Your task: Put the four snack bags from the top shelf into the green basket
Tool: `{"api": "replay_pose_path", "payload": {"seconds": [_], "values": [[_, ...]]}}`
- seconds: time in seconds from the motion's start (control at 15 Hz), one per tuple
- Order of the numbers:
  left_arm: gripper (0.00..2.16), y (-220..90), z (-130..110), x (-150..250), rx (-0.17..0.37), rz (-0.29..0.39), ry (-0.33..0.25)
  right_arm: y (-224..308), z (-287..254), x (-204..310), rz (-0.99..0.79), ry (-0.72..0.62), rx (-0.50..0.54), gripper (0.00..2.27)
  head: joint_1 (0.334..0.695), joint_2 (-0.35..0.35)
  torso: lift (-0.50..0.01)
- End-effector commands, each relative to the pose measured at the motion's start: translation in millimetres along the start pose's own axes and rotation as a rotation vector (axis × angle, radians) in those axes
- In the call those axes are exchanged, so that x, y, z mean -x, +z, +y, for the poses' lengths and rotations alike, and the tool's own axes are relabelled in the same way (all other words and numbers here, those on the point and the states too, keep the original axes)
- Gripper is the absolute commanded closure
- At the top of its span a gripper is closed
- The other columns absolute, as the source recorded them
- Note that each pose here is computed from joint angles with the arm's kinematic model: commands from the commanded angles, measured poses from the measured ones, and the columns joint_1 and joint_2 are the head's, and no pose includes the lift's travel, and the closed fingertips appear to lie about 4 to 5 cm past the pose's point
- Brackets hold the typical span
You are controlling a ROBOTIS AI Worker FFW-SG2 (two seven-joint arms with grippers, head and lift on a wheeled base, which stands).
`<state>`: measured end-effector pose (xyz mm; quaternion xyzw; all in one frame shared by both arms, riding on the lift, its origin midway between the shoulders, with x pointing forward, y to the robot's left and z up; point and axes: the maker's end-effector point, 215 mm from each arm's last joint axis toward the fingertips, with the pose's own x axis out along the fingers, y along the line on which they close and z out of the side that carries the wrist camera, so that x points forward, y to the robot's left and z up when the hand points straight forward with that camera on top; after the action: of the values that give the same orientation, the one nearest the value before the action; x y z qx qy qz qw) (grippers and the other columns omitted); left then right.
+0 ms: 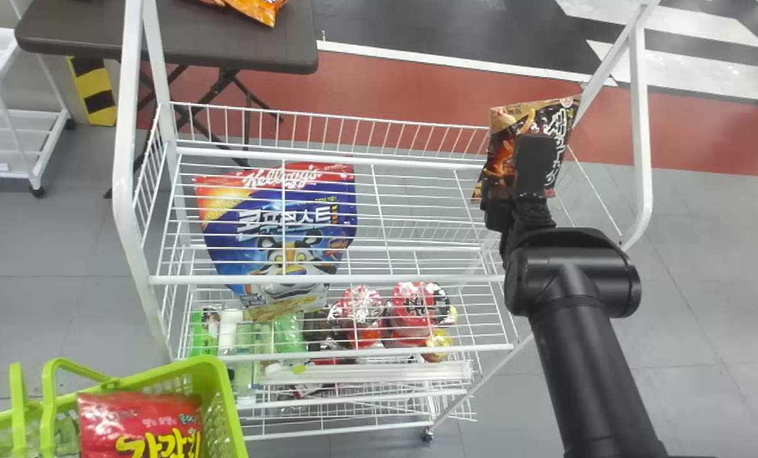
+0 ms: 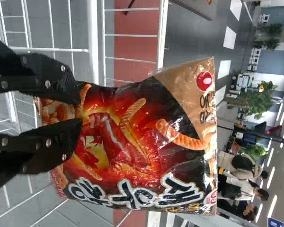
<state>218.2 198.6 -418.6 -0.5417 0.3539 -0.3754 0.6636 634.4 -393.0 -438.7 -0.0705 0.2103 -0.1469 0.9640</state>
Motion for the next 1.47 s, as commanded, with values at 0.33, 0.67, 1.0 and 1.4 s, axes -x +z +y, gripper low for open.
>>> {"api": "replay_pose_path", "payload": {"seconds": [0.33,0.67,1.0,1.4], "values": [[1.89,1.5,-1.7,-1.9,0.003,-0.004,-0.016,10.7,12.2,31.9,-0.062,0.052,-0.028,1.83,0.695,-0.244,0.0],[1.89,3.1,-2.5,-2.8,0.002,-0.005,-0.018,6.4,39.8,67.1,-0.091,0.099,0.001,0.0,0.695,-0.204,0.0],[1.89,4.7,-3.4,-4.1,-0.002,-0.004,-0.021,15.2,15.7,64.8,-0.11,0.033,-0.014,0.05,0.695,-0.202,0.0],[1.89,3.7,-2.4,-3.7,0.003,-0.005,-0.021,29.7,-17.4,41.5,-0.108,-0.021,-0.05,0.06,0.695,-0.242,0.0]]}}
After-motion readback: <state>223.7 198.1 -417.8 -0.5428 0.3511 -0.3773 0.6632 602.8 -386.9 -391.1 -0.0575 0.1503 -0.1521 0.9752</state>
